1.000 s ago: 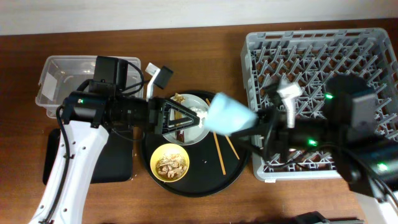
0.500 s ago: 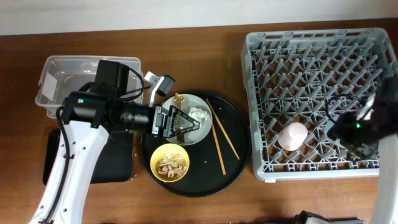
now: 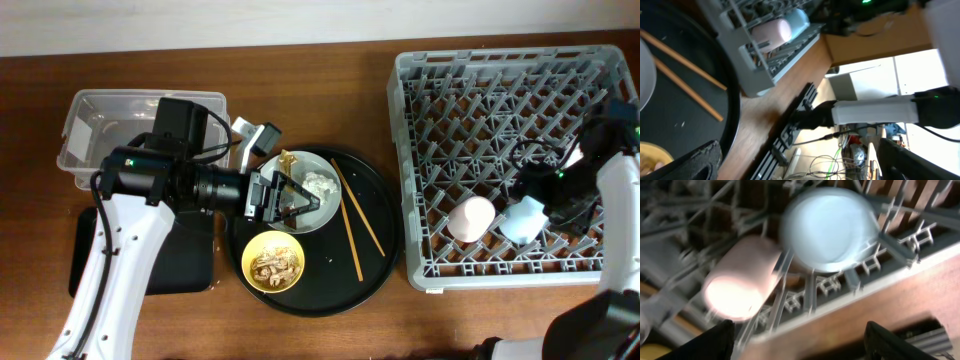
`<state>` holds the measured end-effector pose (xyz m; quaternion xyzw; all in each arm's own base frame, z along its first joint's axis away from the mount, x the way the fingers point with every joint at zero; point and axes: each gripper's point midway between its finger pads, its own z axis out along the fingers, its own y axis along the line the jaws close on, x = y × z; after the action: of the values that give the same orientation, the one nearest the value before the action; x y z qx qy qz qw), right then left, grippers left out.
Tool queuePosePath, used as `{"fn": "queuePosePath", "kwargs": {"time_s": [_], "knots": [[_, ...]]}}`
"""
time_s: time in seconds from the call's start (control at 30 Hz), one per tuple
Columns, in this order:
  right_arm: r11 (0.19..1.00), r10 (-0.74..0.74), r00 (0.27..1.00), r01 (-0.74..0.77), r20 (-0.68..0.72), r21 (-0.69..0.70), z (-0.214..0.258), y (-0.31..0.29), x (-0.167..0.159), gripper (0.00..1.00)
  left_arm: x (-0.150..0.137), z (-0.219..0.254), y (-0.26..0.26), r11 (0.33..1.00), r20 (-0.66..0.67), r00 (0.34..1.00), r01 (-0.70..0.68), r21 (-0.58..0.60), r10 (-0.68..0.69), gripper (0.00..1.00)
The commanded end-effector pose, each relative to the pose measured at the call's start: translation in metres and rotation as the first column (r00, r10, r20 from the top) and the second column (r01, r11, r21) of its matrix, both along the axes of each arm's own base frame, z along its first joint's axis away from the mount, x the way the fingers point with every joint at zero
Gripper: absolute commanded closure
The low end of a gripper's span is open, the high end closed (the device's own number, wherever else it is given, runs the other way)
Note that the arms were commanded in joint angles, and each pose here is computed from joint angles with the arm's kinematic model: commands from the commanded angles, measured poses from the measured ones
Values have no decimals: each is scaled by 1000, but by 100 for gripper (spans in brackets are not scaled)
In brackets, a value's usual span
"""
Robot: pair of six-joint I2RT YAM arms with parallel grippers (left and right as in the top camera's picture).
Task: Sort waste into correct bins and load items into the dishwasher rack
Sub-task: 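Grasp the yellow bowl with the left gripper and carry it left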
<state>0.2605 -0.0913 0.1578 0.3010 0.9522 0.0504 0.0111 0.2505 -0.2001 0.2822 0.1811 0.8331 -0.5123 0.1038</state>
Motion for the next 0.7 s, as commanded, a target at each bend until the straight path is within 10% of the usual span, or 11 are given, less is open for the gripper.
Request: {"fn": "queuePosePath", "kwargs": {"time_s": [0.0,0.17,0.43,0.67], "knots": [[998,58,975,-63,213,18,74,19,2,16,2,-15,11,993,4,999,-33,116,33,6],[960,222,856,-276,466,49,143,89,-26,8,-1,-89,51,727,16,973,-183,662,230,11],[902,365,761,-431,536,-3,162,130,-50,6,-26,-179,43,384,200,916,-334,861,349,48],[900,368,769,-437,522,8,159,131,-48,6,-40,-243,12,504,64,930,-252,826,361,56]]}}
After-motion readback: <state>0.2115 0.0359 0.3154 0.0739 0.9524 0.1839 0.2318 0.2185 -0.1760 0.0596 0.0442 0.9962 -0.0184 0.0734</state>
